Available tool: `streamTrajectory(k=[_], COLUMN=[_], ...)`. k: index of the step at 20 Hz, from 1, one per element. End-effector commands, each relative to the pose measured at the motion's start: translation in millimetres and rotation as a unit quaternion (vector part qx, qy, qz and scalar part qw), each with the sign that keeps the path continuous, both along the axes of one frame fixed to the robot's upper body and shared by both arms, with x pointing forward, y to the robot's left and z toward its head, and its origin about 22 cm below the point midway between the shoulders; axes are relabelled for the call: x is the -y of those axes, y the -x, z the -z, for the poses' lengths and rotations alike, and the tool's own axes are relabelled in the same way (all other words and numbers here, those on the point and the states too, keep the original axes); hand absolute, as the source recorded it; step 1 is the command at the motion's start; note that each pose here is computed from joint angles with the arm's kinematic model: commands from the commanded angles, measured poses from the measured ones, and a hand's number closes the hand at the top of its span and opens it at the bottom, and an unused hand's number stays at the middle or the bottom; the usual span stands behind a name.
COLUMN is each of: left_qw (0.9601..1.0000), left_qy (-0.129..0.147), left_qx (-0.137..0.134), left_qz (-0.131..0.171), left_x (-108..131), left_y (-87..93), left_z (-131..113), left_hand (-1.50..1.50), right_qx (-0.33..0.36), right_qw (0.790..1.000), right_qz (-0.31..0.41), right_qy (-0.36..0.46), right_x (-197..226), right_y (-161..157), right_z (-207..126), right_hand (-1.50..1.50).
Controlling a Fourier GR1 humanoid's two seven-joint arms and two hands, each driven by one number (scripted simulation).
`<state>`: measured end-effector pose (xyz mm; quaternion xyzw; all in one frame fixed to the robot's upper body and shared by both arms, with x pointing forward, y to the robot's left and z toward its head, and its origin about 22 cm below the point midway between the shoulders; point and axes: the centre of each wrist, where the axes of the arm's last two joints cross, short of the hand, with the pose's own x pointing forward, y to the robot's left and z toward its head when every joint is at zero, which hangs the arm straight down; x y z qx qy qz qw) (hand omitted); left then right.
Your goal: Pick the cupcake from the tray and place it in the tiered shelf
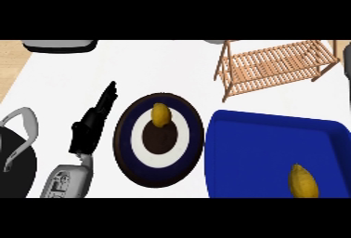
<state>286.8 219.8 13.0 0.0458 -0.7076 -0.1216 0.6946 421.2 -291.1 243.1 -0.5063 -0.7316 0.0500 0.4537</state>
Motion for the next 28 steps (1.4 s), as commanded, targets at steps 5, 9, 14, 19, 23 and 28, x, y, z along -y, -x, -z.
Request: streamTrajectory(k=[5, 9, 14, 19, 23, 28], left_qw=[1.0, 1.0, 1.0, 0.9999, 1.0, 0.9999], left_qy=[-0.001, 0.005, -0.003, -0.006, 0.004, 0.008], left_qx=[-0.01, -0.003, 0.004, -0.007, -0.004, -0.01], left_qz=[0.0, -0.002, -0.001, -0.012, -0.005, -0.008], left_x=[-1, 9, -22, -7, -6, 5], left_y=[2.9, 7.6, 7.7, 8.7, 5.2, 6.0], left_z=[-7, -7, 4, 7, -2, 2], left_hand=[0.0, 0.0, 0.0, 0.0, 0.0, 0.0], right_qx=[-0.015, 0.001, 0.002, 0.009, 0.061, 0.119], right_qw=[0.998, 0.996, 0.992, 0.99, 0.978, 0.953], right_qz=[0.063, 0.038, -0.006, -0.048, -0.029, -0.012], right_qy=[-0.015, -0.074, -0.123, -0.135, -0.197, -0.28], right_x=[19, 36, 21, 24, 40, 85], right_y=[7, 3, 0, 16, 19, 49], right_z=[28, 3, -7, -32, -60, -95], right_hand=[-1.5, -1.5, -1.5, -1.5, -1.5, -1.5])
